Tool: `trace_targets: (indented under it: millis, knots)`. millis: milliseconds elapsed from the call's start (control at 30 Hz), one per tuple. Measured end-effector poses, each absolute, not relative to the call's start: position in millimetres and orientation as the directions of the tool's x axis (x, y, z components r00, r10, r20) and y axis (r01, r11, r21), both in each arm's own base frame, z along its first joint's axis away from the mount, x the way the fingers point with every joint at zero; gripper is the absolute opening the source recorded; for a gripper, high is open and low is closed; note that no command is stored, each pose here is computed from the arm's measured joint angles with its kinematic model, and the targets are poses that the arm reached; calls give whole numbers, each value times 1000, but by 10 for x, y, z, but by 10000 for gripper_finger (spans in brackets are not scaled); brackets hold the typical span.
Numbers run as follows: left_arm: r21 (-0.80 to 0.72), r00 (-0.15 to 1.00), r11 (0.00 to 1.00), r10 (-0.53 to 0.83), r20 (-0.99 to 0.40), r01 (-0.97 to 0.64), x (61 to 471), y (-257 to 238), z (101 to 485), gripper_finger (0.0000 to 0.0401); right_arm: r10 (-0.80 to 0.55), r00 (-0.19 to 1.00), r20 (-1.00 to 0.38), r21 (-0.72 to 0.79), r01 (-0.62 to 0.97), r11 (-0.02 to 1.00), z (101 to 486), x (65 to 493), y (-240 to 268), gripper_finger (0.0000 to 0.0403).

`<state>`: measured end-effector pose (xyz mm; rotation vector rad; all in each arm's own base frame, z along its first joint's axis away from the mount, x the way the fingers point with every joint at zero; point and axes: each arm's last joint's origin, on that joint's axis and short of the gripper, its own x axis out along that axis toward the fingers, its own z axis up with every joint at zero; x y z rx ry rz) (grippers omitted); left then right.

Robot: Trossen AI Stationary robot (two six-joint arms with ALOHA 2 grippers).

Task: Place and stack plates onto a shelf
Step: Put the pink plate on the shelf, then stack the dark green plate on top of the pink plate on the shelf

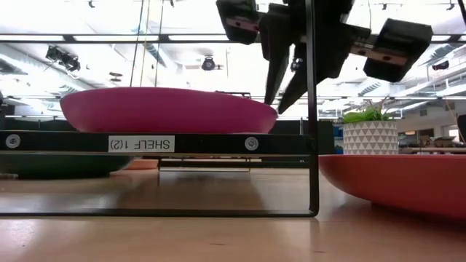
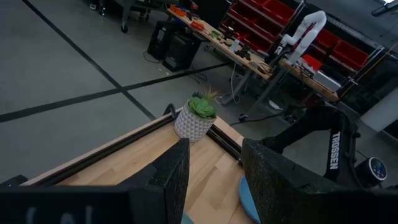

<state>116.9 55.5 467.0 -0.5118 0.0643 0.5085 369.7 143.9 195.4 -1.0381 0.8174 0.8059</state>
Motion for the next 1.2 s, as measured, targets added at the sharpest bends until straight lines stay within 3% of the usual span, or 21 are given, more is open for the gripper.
trace_targets:
  millis: [233,333,533,800,1033,1200]
  knots:
    - [-463,893,764,390,-225,-450,1167,535,4630,156,150,509,-848,-428,-823,373,2121,3657,1407,57]
    - [-418,872,771,370,-320,-481,1145,521,4538,156,124,533,-837,-443,-793,418,2247,3607,1375,57]
    - [-233,686,740,393,-612,-631,1137,550,4200,156,-22,610,-792,-519,-655,550,2566,3463,1250,57]
    - [-84,526,746,381,-760,-661,1387,685,3708,156,-219,682,-698,-590,-373,716,3063,3193,919,58]
    - [-274,541,787,89,-836,-553,1488,682,3171,156,-258,695,-671,-504,-173,846,3398,2891,649,58]
    - [-368,515,793,-81,-853,-485,1357,472,3006,156,-271,659,-702,-457,-125,881,3503,2653,573,58]
